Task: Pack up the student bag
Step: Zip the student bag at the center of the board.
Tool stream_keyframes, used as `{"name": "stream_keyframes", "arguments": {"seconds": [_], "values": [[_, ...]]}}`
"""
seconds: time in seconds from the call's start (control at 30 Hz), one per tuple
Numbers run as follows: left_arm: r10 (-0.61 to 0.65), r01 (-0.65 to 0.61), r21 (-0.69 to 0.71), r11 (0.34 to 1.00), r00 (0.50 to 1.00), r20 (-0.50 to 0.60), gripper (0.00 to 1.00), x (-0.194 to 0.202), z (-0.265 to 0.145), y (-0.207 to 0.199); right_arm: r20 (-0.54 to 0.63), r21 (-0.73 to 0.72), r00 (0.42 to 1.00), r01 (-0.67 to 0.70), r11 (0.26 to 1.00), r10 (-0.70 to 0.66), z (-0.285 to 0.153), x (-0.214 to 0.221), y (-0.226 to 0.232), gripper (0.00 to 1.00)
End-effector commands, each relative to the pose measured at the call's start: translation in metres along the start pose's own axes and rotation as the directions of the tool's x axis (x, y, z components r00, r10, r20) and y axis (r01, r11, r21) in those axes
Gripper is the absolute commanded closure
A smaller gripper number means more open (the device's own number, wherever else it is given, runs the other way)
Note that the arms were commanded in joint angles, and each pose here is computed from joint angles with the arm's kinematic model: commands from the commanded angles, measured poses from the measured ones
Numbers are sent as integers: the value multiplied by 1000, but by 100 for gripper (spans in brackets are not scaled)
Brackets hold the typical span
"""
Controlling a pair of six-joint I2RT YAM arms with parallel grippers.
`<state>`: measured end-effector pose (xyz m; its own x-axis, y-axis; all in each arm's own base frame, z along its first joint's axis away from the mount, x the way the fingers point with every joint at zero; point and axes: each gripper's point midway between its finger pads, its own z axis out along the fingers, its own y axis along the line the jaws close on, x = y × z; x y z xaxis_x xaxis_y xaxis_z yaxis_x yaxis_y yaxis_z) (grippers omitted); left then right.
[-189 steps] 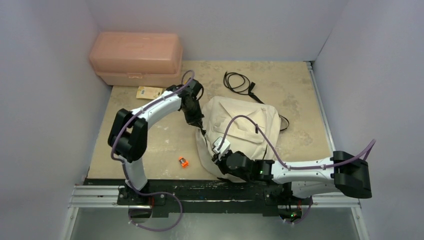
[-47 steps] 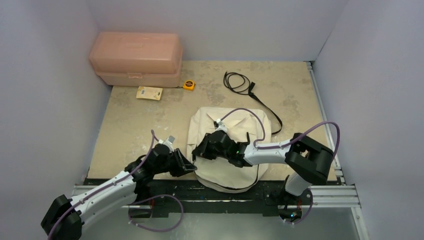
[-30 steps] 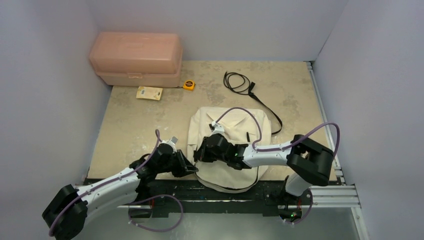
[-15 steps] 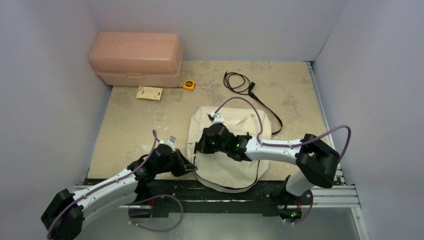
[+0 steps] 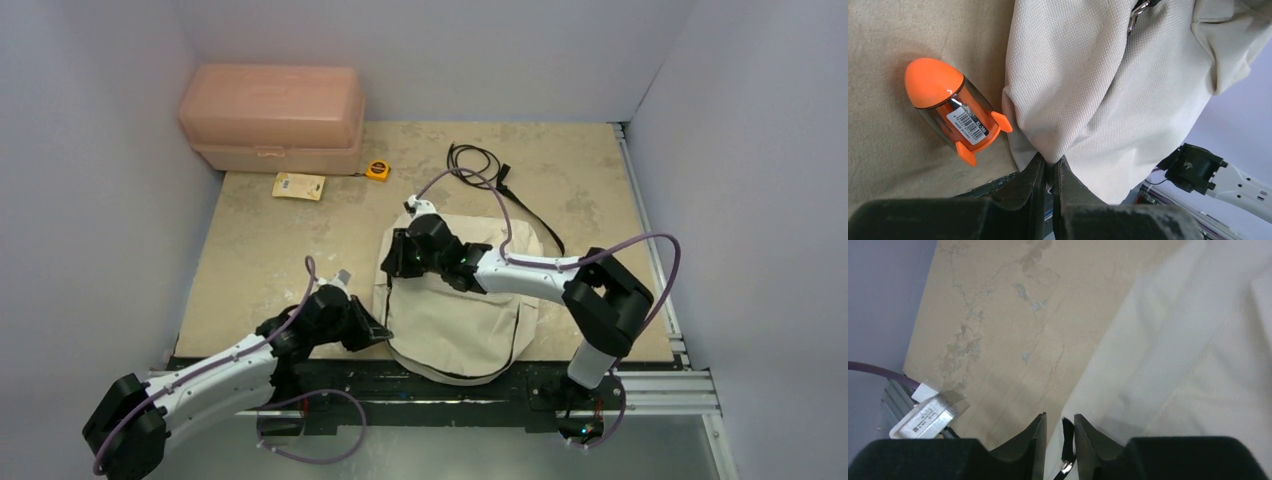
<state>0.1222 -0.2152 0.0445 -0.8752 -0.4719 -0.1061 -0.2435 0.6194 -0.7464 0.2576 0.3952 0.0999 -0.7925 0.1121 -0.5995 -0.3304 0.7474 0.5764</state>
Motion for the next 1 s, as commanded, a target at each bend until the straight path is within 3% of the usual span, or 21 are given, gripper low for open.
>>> {"name": "stream_keyframes", "arguments": {"seconds": [0.0, 0.07, 0.2, 0.37, 0.53, 0.57, 0.7, 0.8, 0.9, 0.97], "values": [[55, -56, -106, 993, 998, -4, 100, -14, -3, -2, 127, -35, 964, 240, 970, -234, -31, -82, 32, 55], [88, -86, -137, 987, 996, 7, 100, -31, -3, -16, 88, 26, 948, 305, 952, -307, -51, -83, 21, 39], [150, -147, -205, 968, 989, -4, 100, -63, 3, -33, 36, 197, 942, 320, 927, -333, -96, -90, -30, 29], [172, -172, -233, 957, 985, -20, 100, -71, 4, -36, 85, 387, 987, 92, 917, -135, -156, -98, -110, 36], [159, -171, -118, 978, 981, -106, 100, -49, 8, -43, 189, 455, 982, -107, 884, 22, -186, -84, -146, 42], [162, -172, -91, 981, 981, -109, 95, -46, 8, -45, 226, 443, 973, -142, 885, 43, -189, -84, -150, 41], [174, -176, -24, 984, 983, -61, 57, -43, -11, -50, 264, 383, 959, -203, 901, 104, -184, -76, -156, 41], [211, -211, -21, 977, 977, -9, 37, -46, -35, -58, 256, 398, 959, -220, 891, 123, -178, -74, -164, 42], [243, -244, 9, 970, 969, 50, 28, -50, -59, -75, 245, 388, 961, -221, 895, 131, -171, -70, -168, 50], [240, -246, 82, 966, 968, 72, 27, -48, -66, -97, 228, 383, 964, -219, 897, 138, -167, -65, -169, 55]]}}
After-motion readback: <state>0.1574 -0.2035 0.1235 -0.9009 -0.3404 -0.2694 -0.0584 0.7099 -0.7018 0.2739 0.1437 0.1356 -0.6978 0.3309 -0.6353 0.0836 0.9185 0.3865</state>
